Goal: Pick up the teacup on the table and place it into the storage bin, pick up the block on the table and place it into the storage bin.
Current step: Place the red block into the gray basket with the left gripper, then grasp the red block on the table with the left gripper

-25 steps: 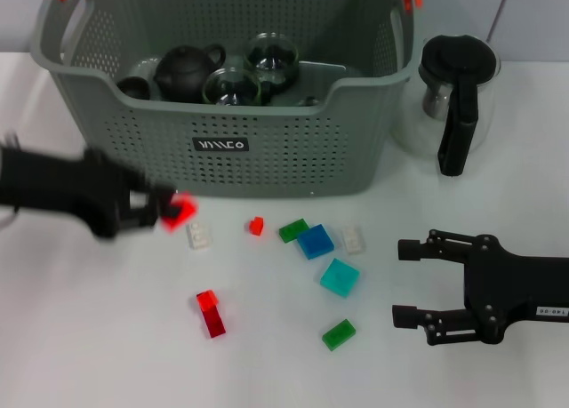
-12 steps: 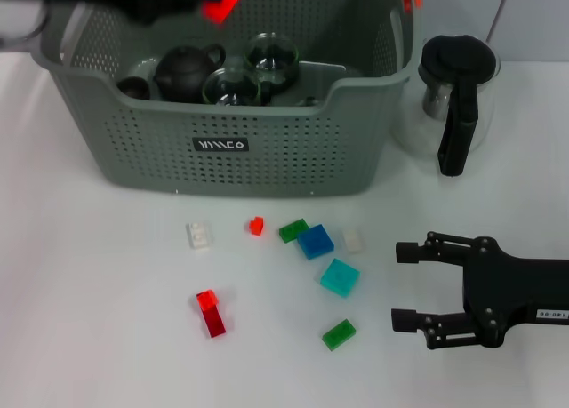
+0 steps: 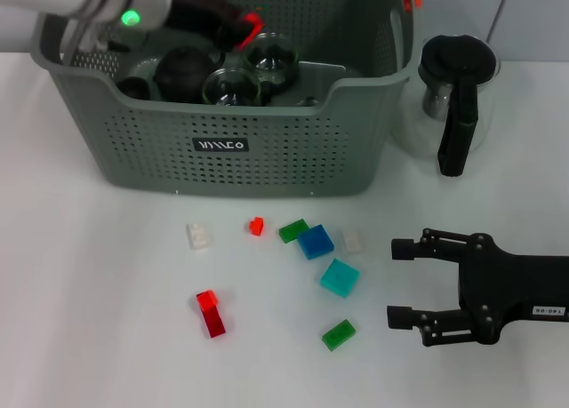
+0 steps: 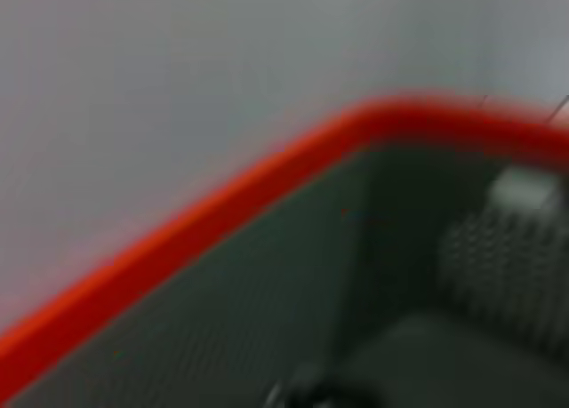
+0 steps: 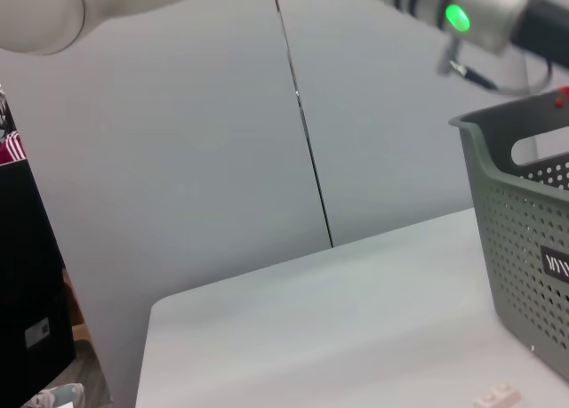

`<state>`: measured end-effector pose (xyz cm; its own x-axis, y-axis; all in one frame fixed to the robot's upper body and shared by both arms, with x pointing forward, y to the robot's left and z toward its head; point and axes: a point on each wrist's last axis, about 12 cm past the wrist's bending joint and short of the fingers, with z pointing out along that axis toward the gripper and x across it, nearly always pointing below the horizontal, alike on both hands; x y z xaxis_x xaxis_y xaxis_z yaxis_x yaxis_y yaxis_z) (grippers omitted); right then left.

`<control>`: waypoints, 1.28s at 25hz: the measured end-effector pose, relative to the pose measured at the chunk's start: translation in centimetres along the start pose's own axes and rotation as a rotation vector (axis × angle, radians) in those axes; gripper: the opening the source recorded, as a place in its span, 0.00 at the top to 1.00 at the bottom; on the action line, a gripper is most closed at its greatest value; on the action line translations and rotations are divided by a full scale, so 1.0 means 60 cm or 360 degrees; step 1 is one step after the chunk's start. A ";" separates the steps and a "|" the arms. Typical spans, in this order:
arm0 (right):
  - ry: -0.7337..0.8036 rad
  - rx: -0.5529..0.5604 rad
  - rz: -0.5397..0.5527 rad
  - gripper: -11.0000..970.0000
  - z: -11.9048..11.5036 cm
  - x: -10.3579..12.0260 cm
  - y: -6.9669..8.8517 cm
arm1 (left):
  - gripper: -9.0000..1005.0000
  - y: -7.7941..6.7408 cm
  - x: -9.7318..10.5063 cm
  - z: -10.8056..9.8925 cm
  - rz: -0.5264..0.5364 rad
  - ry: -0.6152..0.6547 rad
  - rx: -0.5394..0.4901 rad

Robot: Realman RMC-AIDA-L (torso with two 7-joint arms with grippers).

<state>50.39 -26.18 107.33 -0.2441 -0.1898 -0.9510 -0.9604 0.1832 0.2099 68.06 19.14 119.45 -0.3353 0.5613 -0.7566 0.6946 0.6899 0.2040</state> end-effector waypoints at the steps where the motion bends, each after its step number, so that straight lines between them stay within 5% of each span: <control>1: 0.0000 0.0000 -0.0001 0.06 0.000 0.000 0.000 | 0.78 -0.003 0.004 0.011 0.0018 0.0062 -0.0044; 4: -0.0001 -0.0001 -0.0001 0.06 0.000 -0.001 -0.001 | 0.78 -0.016 0.012 0.041 0.0111 0.0255 -0.0148; 11: 0.0000 0.0000 -0.0019 0.06 0.001 -0.002 -0.002 | 0.79 -0.036 -0.004 0.042 0.0103 0.0296 -0.0079; 16: 0.0001 0.0003 -0.0021 0.06 0.000 -0.002 -0.002 | 0.88 -0.021 -0.010 -0.030 -0.0087 -0.0004 -0.0100; 18: 0.0002 0.0004 -0.0021 0.06 0.000 -0.002 -0.002 | 0.76 -0.024 0.003 -0.071 -0.0138 -0.0152 0.0020; 25: 0.0002 0.0004 -0.0019 0.06 0.001 -0.001 -0.002 | 0.45 -0.045 0.138 -0.189 -0.0040 -0.0500 0.0470; 30: 0.0001 -0.0002 -0.0013 0.06 0.001 -0.003 -0.003 | 0.22 -0.081 0.240 -0.215 0.0030 -0.0341 0.0651; 32: 0.0002 -0.0001 -0.0012 0.06 0.000 -0.003 -0.003 | 0.23 -0.089 0.258 -0.212 0.0017 -0.0253 0.0669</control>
<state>50.58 -26.16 107.45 -0.2370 -0.1924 -0.9523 -0.9623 0.1814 0.2029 51.04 29.95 114.57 -0.2477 0.4676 -0.8485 0.9067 0.4206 -0.0330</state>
